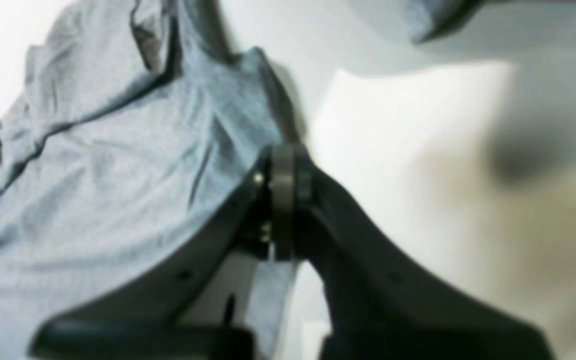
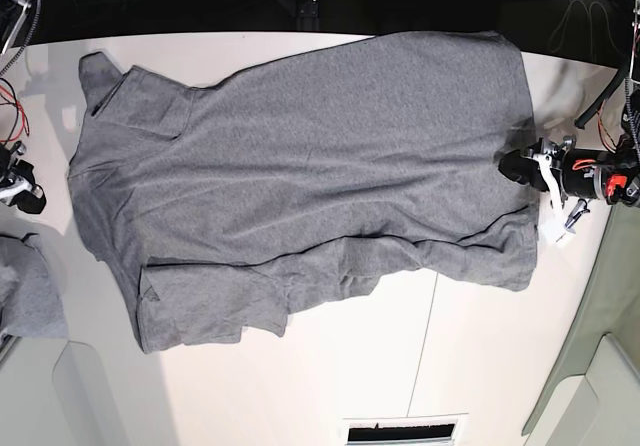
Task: Layout the t-shirt on the table in an organized manner, then fold the t-shirt properly
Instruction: 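Release the shirt and move both grippers to the collar edge, then grasp the collar-edge corners of the shirt with both grippers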
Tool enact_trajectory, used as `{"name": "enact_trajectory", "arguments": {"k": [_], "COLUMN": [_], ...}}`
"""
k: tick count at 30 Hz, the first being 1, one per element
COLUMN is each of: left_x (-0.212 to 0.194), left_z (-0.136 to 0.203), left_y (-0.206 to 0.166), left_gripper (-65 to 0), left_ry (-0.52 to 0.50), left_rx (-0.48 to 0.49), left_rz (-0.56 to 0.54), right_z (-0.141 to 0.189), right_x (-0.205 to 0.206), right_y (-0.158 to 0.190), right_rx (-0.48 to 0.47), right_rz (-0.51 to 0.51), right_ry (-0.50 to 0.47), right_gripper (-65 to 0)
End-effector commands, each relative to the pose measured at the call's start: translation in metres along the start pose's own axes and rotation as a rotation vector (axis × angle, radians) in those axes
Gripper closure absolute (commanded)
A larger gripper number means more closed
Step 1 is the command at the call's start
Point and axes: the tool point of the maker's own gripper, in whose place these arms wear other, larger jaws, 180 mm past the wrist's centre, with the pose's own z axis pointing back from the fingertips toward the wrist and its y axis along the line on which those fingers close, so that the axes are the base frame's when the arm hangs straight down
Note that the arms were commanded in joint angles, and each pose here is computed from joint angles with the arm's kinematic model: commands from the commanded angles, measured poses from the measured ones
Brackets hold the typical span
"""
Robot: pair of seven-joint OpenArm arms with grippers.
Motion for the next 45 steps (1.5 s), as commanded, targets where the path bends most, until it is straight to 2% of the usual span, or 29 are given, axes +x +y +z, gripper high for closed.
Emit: {"name": "enact_trajectory", "arguments": {"k": [1,5,10,13,19,21,28,31,37,45], "left_x": [0.006,-0.006,-0.035,-0.050,-0.077,-0.082,-0.104,-0.118,-0.149,-0.153], "left_z": [0.013,0.030,0.049,0.051,0.038,0.034,0.044,0.051,0.048,0.032], "left_y": [0.004,0.002,0.000,-0.008,-0.030,-0.034,-0.024,-0.019,-0.028,-0.043], "left_gripper": [-14.5,-14.5,-16.6,-19.9,-26.2,-27.2,-27.2,-27.2,-27.2,-27.2], "left_ry": [-0.036,-0.112,-0.157,-0.172,-0.147,-0.156,-0.252,-0.262,-0.212,-0.227], "left_rx": [0.005,-0.027,-0.049,-0.063,-0.107,-0.115,-0.066,-0.040,-0.041,-0.077], "left_rz": [-0.004,0.082,0.177,0.207,0.236,0.255,0.388,0.430,0.476,0.516], "right_z": [0.015,0.040,0.058,0.060,0.059,0.057,0.041,0.037,0.029,0.015], "right_x": [0.012,-0.029,-0.069,-0.081,-0.080,-0.083,-0.113,-0.117,-0.132,-0.148], "right_y": [-0.013,-0.040,-0.052,-0.051,-0.046,-0.044,-0.020,-0.013,0.004,0.042], "right_rx": [-0.019,-0.055,-0.064,-0.056,-0.032,-0.027,0.033,0.050,0.087,0.163], "right_rz": [0.028,0.017,-0.019,-0.036,-0.036,-0.029,0.026,0.027,-0.006,-0.042], "right_ry": [-0.025,0.068,0.142,0.168,0.162,0.174,0.287,0.294,0.299,0.292], "right_gripper": [0.0,0.0,0.0,-9.2,-21.2,-23.2,-24.3,-24.3,-24.3,-24.3]}}
